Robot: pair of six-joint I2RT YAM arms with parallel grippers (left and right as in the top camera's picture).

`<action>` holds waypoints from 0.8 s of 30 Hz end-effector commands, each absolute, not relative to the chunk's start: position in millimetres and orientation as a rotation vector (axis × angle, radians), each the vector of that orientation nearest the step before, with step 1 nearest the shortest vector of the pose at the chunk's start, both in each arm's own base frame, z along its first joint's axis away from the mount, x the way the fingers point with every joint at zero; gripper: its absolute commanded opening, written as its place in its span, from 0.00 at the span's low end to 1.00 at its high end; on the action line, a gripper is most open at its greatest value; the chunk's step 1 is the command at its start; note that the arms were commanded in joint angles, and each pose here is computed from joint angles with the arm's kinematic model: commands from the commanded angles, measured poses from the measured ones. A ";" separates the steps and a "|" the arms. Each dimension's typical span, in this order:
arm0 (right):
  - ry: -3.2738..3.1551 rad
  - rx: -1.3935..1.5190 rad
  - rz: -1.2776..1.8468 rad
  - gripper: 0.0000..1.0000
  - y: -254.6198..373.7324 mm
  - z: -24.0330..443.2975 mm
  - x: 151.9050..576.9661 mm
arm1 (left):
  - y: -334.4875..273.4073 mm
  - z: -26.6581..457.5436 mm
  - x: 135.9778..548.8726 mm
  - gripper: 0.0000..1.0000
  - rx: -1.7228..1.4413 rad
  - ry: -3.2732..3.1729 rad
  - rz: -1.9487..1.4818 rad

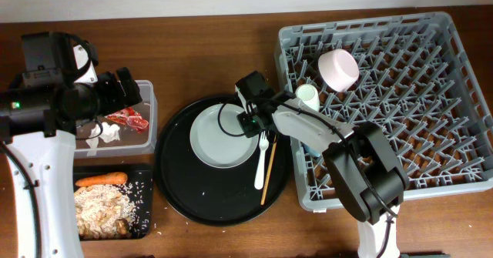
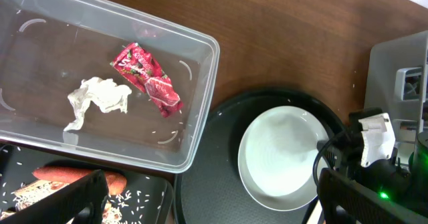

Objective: Sort waste into correct bins and load items into the dishwasher rack
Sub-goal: 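Lift the white plate and carry it over the rack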

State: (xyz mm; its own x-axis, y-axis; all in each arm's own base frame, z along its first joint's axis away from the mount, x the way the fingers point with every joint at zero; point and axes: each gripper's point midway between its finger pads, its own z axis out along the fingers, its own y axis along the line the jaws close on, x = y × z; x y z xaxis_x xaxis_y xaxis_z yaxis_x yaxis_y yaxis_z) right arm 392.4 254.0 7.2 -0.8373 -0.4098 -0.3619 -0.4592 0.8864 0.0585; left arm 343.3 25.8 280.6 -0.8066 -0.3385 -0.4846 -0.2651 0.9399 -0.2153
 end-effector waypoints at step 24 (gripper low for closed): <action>2.506 -0.542 0.257 0.04 238.0 156.6 405.1 | 28.4 290.0 341.9 0.99 -0.447 2.529 -0.176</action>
